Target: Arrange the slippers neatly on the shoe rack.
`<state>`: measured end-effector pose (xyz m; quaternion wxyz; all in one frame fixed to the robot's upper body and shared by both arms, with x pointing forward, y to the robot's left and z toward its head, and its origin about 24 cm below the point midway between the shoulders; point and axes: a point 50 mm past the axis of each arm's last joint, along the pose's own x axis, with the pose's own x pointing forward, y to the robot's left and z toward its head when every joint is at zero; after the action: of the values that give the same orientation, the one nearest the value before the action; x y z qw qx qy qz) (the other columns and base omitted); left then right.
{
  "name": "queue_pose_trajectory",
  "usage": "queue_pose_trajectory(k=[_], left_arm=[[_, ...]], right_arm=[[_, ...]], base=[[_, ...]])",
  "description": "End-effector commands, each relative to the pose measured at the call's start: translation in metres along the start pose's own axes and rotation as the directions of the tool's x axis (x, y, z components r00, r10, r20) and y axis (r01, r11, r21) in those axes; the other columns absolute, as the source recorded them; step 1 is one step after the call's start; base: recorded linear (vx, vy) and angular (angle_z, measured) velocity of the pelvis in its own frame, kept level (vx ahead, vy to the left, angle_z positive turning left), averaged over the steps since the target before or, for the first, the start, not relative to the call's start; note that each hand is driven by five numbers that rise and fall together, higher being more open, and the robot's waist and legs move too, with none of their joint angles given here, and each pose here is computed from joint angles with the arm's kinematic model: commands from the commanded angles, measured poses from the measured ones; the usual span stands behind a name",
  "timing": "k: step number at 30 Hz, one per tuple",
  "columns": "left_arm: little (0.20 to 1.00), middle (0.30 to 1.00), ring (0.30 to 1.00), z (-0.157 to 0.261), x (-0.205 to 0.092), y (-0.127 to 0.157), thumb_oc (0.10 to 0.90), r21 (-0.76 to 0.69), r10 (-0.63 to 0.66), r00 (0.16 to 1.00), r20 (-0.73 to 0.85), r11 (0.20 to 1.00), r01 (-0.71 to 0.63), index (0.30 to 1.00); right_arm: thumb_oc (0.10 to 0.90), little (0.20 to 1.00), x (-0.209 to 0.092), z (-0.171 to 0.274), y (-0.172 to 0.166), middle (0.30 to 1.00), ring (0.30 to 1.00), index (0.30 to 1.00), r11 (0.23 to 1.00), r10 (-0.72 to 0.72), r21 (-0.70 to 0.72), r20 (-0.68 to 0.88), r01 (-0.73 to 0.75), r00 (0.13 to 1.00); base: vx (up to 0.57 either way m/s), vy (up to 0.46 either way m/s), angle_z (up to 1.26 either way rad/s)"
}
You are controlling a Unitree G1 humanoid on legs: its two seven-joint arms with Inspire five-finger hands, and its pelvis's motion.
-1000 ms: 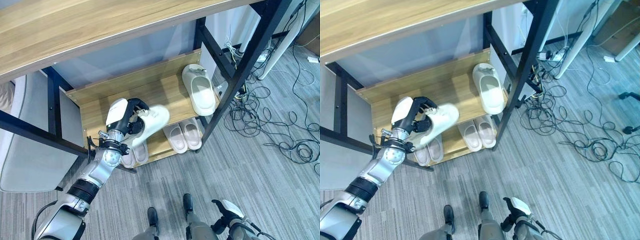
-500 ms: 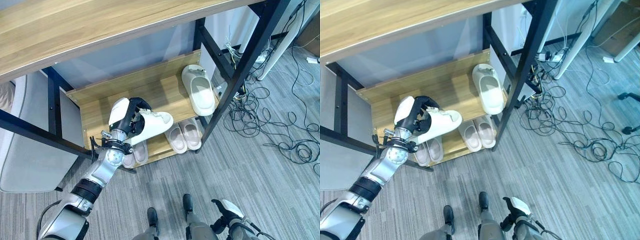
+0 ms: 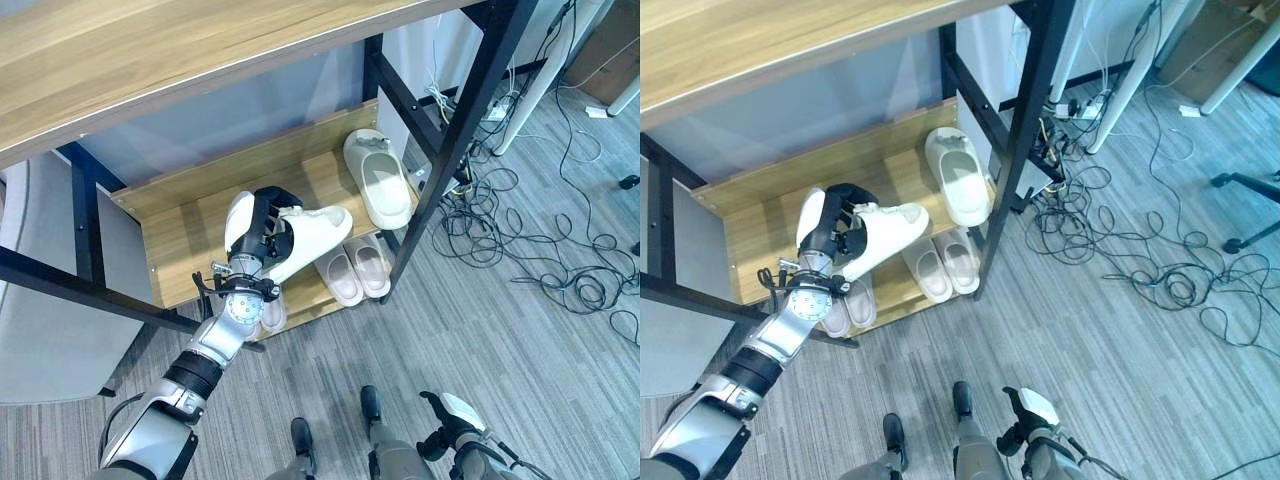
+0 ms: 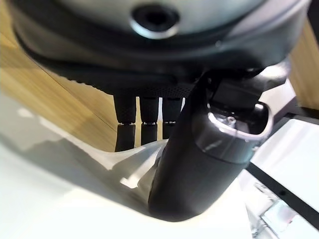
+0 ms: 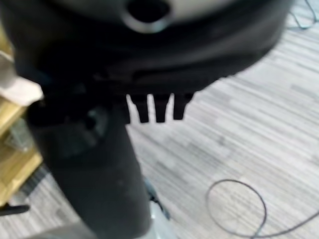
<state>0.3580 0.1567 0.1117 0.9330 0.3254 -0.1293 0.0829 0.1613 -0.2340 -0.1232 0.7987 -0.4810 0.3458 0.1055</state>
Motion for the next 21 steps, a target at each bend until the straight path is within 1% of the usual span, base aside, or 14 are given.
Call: queue_pose_trajectory(k=[1, 3, 6, 9, 12, 16, 17, 18, 19, 21], left_arm=[[0.3, 0.3, 0.3, 0.058, 0.05, 0.046, 0.4, -0.037, 0.22, 0.96, 0.172, 0.975, -0.217, 0.3], [0.3, 0.3, 0.3, 0.058, 0.054, 0.048, 0.4, -0.025, 0.23, 0.96, 0.161, 0.973, -0.229, 0.3], [0.3, 0.3, 0.3, 0.059, 0.066, 0.06, 0.4, -0.014, 0.286, 0.952, 0.114, 0.958, -0.286, 0.3], [0.3, 0.3, 0.3, 0.062, 0.07, 0.067, 0.4, -0.025, 0.312, 0.944, 0.106, 0.95, -0.311, 0.3], [0.3, 0.3, 0.3, 0.072, 0.08, 0.083, 0.4, -0.005, 0.346, 0.93, 0.126, 0.937, -0.348, 0.3], [0.3, 0.3, 0.3, 0.077, 0.086, 0.094, 0.4, 0.024, 0.367, 0.92, 0.138, 0.927, -0.374, 0.3], [0.333, 0.333, 0.333, 0.079, 0.087, 0.097, 0.422, 0.03, 0.372, 0.918, 0.139, 0.925, -0.379, 0.333], [0.538, 0.538, 0.538, 0.08, 0.089, 0.098, 0.558, 0.03, 0.377, 0.916, 0.138, 0.922, -0.385, 0.538], [0.9, 0.9, 0.9, 0.082, 0.09, 0.1, 0.8, 0.038, 0.382, 0.913, 0.144, 0.92, -0.391, 0.9], [0.9, 0.9, 0.9, 0.086, 0.092, 0.102, 0.8, 0.043, 0.383, 0.911, 0.155, 0.918, -0.394, 0.9]], right_arm=[[0.8, 0.9, -0.005, -0.015, -0.014, 0.9, 0.9, 0.9, 0.998, -0.062, 0.029, -0.015, 0.062, 0.998], [0.8, 0.9, -0.005, -0.014, -0.014, 0.9, 0.9, 0.9, 0.997, -0.065, 0.031, -0.013, 0.065, 0.998], [0.8, 0.9, -0.003, -0.011, -0.018, 0.9, 0.9, 0.9, 0.996, -0.078, 0.036, -0.002, 0.078, 0.997], [0.8, 0.9, -0.003, -0.009, -0.02, 0.9, 0.9, 0.9, 0.996, -0.084, 0.037, 0.008, 0.084, 0.996], [0.8, 0.9, -0.001, -0.007, -0.023, 0.9, 0.9, 0.9, 0.995, -0.092, 0.036, 0.019, 0.091, 0.996], [0.8, 0.9, -0.001, -0.006, -0.025, 0.9, 0.9, 0.9, 0.995, -0.095, 0.04, 0.024, 0.094, 0.995], [0.8, 0.9, -0.001, -0.006, -0.024, 0.9, 0.9, 0.9, 0.995, -0.094, 0.04, 0.023, 0.093, 0.995], [0.8, 0.9, -0.001, -0.006, -0.025, 0.9, 0.9, 0.9, 0.995, -0.095, 0.043, 0.023, 0.094, 0.995], [0.8, 0.9, -0.001, -0.006, -0.024, 0.9, 0.9, 0.9, 0.995, -0.093, 0.045, 0.021, 0.092, 0.995], [0.8, 0.9, 0.0, -0.006, -0.024, 0.9, 0.9, 0.9, 0.994, -0.095, 0.049, 0.02, 0.093, 0.995]], base=[[0.0, -0.017, -0.07], [0.0, -0.012, -0.04], [0.0, -0.006, -0.01], [0.0, -0.002, -0.03], [0.01, 0.003, -0.11], [0.03, 0.003, -0.11], [0.02, 0.001, -0.11], [0.03, -0.001, -0.12], [0.03, -0.005, -0.11], [0.02, -0.004, -0.08]])
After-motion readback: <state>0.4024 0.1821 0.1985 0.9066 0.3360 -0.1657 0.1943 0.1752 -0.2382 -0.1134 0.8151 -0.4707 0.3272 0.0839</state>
